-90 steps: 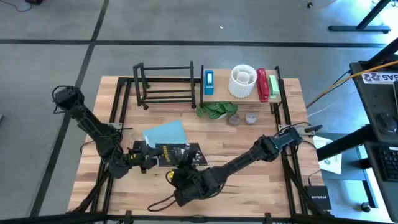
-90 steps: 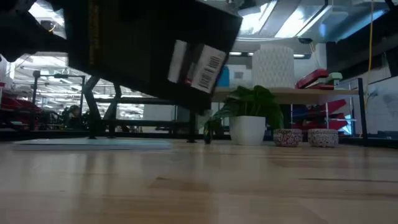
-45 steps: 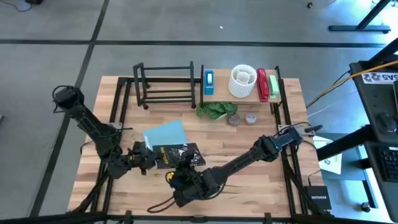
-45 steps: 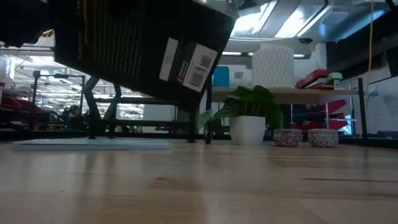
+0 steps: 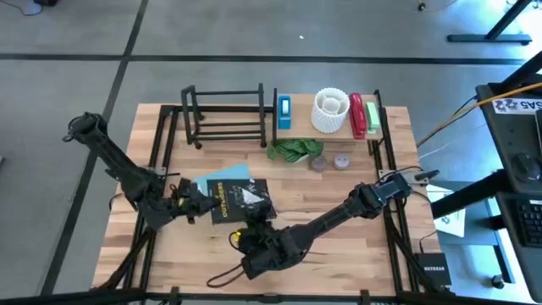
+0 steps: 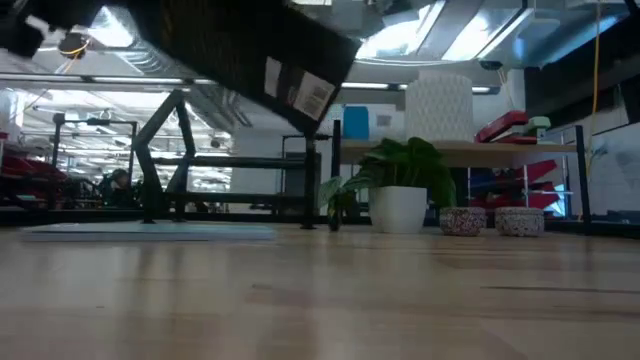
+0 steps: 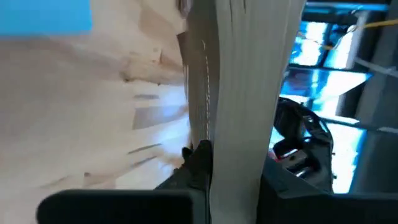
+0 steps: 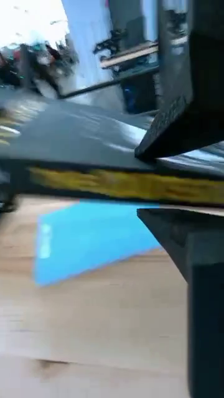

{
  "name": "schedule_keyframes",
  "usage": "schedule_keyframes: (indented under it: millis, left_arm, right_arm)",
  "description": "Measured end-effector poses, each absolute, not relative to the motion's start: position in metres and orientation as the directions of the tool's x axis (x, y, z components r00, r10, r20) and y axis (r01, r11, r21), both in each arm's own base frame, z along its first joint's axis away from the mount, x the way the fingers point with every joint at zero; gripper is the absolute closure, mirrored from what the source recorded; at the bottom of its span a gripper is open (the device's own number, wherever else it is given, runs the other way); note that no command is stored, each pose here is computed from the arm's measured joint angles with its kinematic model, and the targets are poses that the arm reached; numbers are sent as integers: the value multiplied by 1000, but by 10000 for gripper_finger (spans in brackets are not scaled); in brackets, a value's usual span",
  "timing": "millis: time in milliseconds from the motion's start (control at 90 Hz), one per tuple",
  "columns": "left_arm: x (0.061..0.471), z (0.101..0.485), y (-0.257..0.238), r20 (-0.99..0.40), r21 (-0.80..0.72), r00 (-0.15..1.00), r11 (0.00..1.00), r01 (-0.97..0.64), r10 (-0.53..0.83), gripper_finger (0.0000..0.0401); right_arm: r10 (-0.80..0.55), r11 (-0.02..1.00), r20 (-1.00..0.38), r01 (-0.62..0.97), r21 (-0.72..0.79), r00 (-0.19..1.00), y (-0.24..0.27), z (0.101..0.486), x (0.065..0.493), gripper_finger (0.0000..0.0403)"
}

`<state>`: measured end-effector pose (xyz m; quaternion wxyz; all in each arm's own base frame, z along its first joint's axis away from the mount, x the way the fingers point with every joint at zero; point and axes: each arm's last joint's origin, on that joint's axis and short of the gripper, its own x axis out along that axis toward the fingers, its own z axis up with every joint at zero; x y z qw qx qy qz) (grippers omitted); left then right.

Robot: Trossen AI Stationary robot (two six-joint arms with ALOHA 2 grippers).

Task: Stock shelves
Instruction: Put the black book on the bookshelf

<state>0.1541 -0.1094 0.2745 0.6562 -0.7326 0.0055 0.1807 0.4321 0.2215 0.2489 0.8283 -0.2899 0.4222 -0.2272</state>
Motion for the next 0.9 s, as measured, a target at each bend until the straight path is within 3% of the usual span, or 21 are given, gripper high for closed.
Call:
schedule_keyframes:
  millis: [133, 289, 556, 733, 900]
  left_arm:
    - [137, 327, -79, -331, -943, 915, -54, -328, 231, 367]
    - [109, 395, -40, -400, -911, 877, -8, -413, 268, 367]
    - [79, 494, 2, -387, -876, 806, 96, -473, 448, 367]
    - [115, 525, 8, -436, -819, 818, 210, -533, 375, 367]
    - [160, 515, 16, -684, -658, 698, 233, -716, 212, 367]
  right_arm:
    - [-687, 718, -617, 228, -658, 384, 212, 257, 401, 276]
    - [-607, 791, -668, 242, -562, 430, 229, 264, 389, 276]
    - [-586, 808, -694, 247, -534, 418, 248, 262, 372, 276]
    - [-578, 808, -700, 176, -562, 419, 250, 264, 370, 276]
    - [-566, 811, -695, 147, -566, 443, 247, 280, 364, 276]
